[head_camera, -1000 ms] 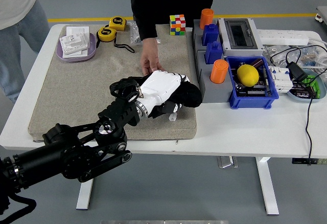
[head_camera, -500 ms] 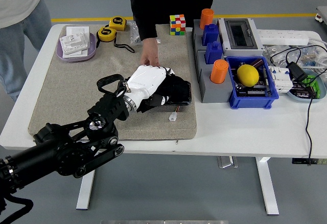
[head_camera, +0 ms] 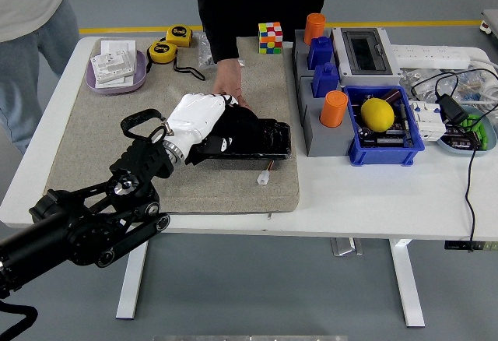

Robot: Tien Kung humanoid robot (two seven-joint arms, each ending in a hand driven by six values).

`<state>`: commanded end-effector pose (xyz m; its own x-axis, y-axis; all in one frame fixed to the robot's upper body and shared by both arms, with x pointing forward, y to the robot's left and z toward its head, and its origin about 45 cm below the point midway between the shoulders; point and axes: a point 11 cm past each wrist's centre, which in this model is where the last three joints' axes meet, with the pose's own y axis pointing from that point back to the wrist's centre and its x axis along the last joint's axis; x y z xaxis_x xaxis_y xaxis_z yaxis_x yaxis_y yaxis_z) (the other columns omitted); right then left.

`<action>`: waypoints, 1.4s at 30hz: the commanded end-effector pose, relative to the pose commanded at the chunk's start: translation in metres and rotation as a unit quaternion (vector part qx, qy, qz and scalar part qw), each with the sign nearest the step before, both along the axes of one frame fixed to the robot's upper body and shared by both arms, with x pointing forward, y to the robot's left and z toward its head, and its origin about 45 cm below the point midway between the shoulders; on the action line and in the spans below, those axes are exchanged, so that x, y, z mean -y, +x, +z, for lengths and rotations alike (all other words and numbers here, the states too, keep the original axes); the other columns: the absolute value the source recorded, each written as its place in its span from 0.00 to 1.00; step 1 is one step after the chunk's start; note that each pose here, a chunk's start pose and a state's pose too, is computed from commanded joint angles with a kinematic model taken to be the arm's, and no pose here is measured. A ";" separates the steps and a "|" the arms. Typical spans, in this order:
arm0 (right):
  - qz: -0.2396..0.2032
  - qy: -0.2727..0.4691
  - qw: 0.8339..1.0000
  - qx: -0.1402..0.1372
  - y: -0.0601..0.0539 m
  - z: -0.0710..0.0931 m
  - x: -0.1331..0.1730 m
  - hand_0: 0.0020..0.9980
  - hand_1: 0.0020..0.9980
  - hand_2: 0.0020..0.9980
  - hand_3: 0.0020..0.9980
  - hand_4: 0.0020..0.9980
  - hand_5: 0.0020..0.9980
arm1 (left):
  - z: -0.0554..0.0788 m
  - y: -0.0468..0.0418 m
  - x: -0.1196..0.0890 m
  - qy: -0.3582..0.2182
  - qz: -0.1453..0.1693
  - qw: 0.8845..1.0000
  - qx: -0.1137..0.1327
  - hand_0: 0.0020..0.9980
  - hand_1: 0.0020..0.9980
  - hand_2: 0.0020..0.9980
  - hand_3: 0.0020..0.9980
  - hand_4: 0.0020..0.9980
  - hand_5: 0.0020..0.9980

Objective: Pick the rag up,wipe the panel,place it on the desk

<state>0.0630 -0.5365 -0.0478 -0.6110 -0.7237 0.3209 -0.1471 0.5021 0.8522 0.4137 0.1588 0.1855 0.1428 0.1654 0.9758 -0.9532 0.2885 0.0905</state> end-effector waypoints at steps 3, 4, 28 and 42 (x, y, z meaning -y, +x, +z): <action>-0.002 0.000 1.000 -0.001 -0.001 0.000 0.000 0.69 0.47 0.65 0.62 1.00 0.69 | -0.002 0.0008 -0.011 0.004 0.011 1.000 -0.001 0.23 0.15 0.42 0.27 0.14 0.00; -0.003 0.001 1.000 -0.001 -0.002 0.000 0.000 0.69 0.47 0.65 0.62 1.00 0.69 | -0.002 0.0010 -0.013 0.005 0.014 1.000 -0.001 0.23 0.15 0.42 0.27 0.14 0.00; -0.017 0.002 1.000 0.001 -0.008 0.001 0.005 0.69 0.47 0.65 0.62 1.00 0.69 | 0.003 0.0051 -0.063 0.032 0.056 0.998 0.017 0.23 0.15 0.42 0.26 0.12 0.00; -0.016 0.002 1.000 0.000 -0.008 0.001 0.004 0.69 0.47 0.65 0.62 1.00 0.69 | -0.004 0.0014 -0.075 0.040 0.065 0.997 0.009 0.23 0.14 0.42 0.26 0.11 0.00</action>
<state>0.0545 -0.5407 -0.0470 -0.6347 -0.7046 0.3173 -0.1309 0.5027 0.8545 0.4151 0.2340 0.1816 0.1067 0.1021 0.9890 -0.9839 0.1543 0.0902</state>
